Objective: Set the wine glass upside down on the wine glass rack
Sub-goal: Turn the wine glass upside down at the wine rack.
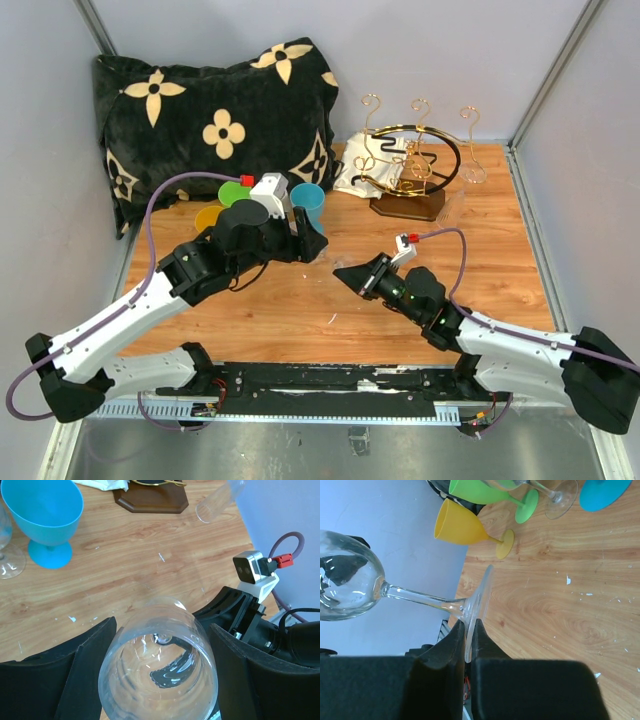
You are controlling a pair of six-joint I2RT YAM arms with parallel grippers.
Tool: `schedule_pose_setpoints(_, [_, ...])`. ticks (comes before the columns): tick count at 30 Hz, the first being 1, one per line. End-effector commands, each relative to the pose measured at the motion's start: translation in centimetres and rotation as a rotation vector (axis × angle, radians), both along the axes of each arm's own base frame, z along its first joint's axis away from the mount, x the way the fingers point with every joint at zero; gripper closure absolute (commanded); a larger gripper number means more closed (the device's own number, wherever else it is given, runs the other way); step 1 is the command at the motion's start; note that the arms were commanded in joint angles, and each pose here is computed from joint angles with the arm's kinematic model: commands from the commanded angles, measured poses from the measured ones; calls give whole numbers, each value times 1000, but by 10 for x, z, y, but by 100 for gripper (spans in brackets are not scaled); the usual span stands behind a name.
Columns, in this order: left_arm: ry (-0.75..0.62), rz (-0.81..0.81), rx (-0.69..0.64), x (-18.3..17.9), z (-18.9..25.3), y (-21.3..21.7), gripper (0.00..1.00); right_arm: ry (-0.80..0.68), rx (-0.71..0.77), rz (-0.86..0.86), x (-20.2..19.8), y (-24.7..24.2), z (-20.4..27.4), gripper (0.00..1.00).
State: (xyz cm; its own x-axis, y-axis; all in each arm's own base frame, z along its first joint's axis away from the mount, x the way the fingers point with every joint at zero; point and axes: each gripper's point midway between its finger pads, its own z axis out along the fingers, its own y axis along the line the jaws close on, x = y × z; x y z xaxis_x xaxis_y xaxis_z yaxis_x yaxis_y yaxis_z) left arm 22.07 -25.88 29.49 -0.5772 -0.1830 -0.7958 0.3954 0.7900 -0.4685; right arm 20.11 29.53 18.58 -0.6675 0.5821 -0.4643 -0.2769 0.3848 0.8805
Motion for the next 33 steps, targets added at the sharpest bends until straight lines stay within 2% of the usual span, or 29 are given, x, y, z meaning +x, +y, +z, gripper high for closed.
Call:
schedule_pose_setpoints(1, [-15,-34,-78,-10,15,-5,72,-51,5,-74,11,-13,11,99])
schedule_pose_setpoints(8, [-17,-26,-83,-10,16,-4,51,-77,-16,-95,11,-21,17,99])
schedule_pose_setpoints(17, [-33,-21,-102,-10,22,-2,35,-100,-1,-117,10,-30,21,99])
schedule_pose_setpoints(20, [-42,-20,-114,-11,26,-1,18,-114,2,-125,10,-33,23,100])
schedule_pose_setpoints(23, [-50,-17,-124,-12,29,2,7,-125,1,-131,9,-36,23,100])
schedule_pose_setpoints(27, [-62,-19,-138,-13,35,3,1,-128,-13,-130,8,-37,21,99])
schedule_pose_setpoints(33, [-98,-28,-150,-16,49,8,0,-152,-68,-127,7,-42,15,99])
